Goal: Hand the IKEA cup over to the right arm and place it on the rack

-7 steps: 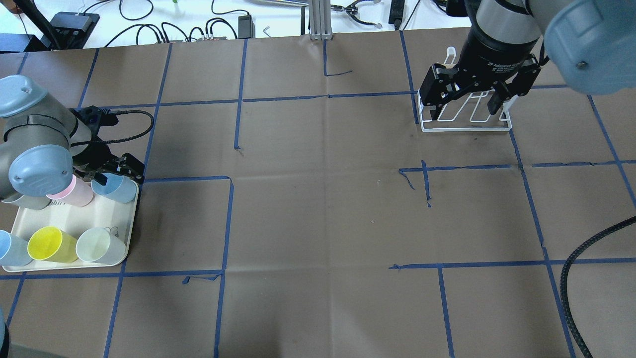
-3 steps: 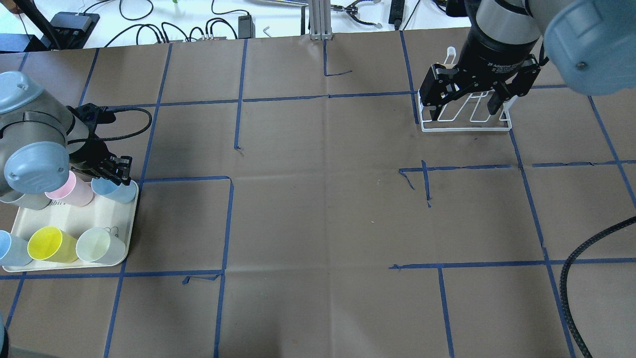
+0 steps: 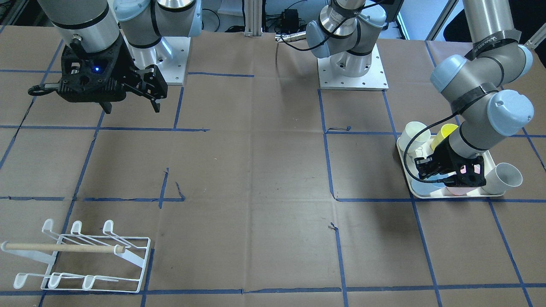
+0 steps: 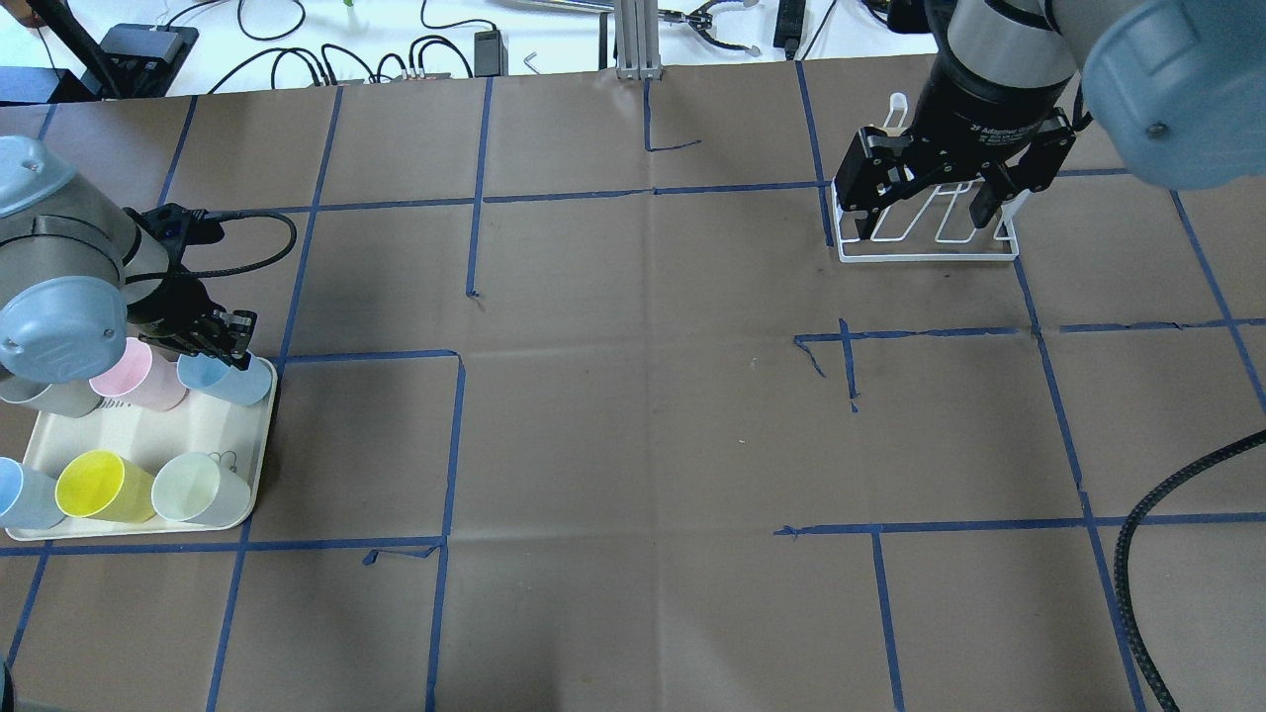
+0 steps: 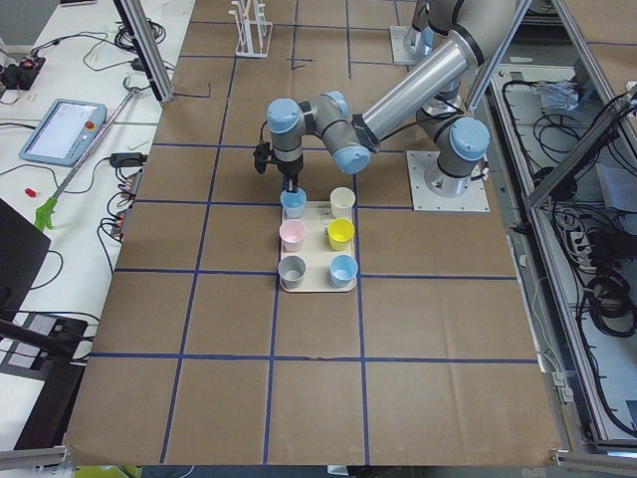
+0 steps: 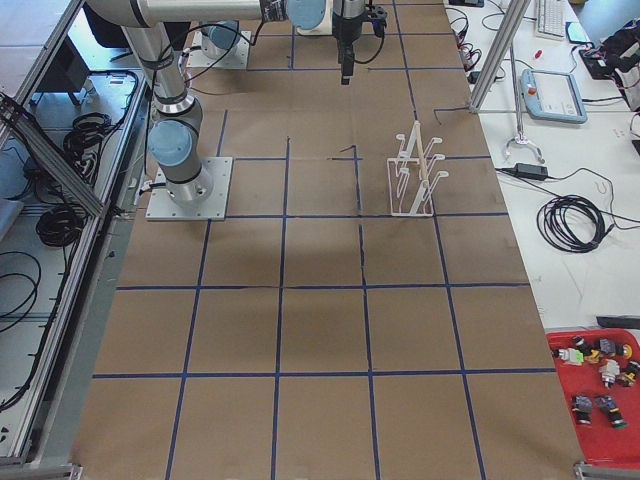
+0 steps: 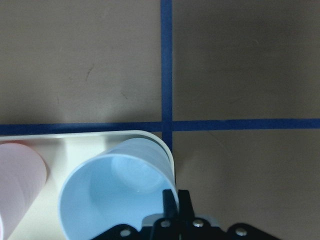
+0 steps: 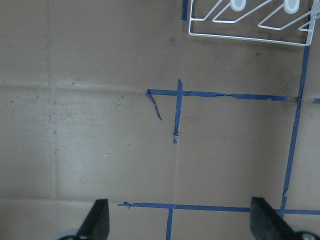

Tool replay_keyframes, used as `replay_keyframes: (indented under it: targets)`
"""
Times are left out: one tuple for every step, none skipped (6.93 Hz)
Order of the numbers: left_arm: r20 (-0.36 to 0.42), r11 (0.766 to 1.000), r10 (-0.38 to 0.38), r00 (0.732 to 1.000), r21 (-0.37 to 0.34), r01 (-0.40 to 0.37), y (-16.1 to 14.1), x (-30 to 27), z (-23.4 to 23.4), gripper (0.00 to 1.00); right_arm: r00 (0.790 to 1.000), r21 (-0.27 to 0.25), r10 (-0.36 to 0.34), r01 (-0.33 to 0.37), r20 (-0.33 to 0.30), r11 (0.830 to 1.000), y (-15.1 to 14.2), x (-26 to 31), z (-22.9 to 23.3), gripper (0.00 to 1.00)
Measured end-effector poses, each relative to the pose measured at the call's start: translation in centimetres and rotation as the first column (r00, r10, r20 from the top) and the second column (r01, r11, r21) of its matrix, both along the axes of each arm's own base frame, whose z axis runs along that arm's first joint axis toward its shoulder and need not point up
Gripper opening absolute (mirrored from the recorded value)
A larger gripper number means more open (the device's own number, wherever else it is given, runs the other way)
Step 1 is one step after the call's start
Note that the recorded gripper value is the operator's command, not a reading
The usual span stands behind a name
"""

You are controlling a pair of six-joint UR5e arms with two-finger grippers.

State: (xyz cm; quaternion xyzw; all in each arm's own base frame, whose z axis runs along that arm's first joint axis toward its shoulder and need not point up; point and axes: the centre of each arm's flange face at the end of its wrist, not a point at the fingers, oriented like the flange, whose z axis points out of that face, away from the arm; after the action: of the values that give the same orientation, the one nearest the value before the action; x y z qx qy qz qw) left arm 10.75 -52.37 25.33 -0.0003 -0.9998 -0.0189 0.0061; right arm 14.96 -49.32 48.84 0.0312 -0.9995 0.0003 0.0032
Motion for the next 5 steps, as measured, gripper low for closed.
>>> replay_keyframes:
  targets:
    - [0.005,1.000,0.001,1.000,-0.007,-0.001,0.0,0.0,2.1,0.00,1.000,-0.003,-0.001,0.001,0.004,1.000,0.0,0.0,0.0,1.00]
    - [0.001,1.000,0.004,1.000,0.002,-0.004,0.1,-0.1,5.7,0.00,1.000,-0.011,-0.003,0.003,0.019,1.000,-0.2,0.2,-0.1,1.00]
    - [-0.007,1.000,0.014,1.000,0.018,-0.014,0.2,-0.3,9.5,0.00,0.998,-0.044,-0.013,0.015,0.059,0.999,-0.8,0.6,-0.5,1.00]
    - [-0.013,0.999,0.024,1.000,0.027,-0.024,0.0,-0.4,12.6,0.00,0.993,-0.107,-0.048,0.060,0.112,0.992,-1.6,1.1,-0.9,1.00]
    - [-0.016,0.999,0.030,0.999,0.028,-0.029,-0.4,-0.5,14.7,0.00,0.978,-0.179,-0.107,0.139,0.178,0.974,-2.2,1.6,-0.9,1.00]
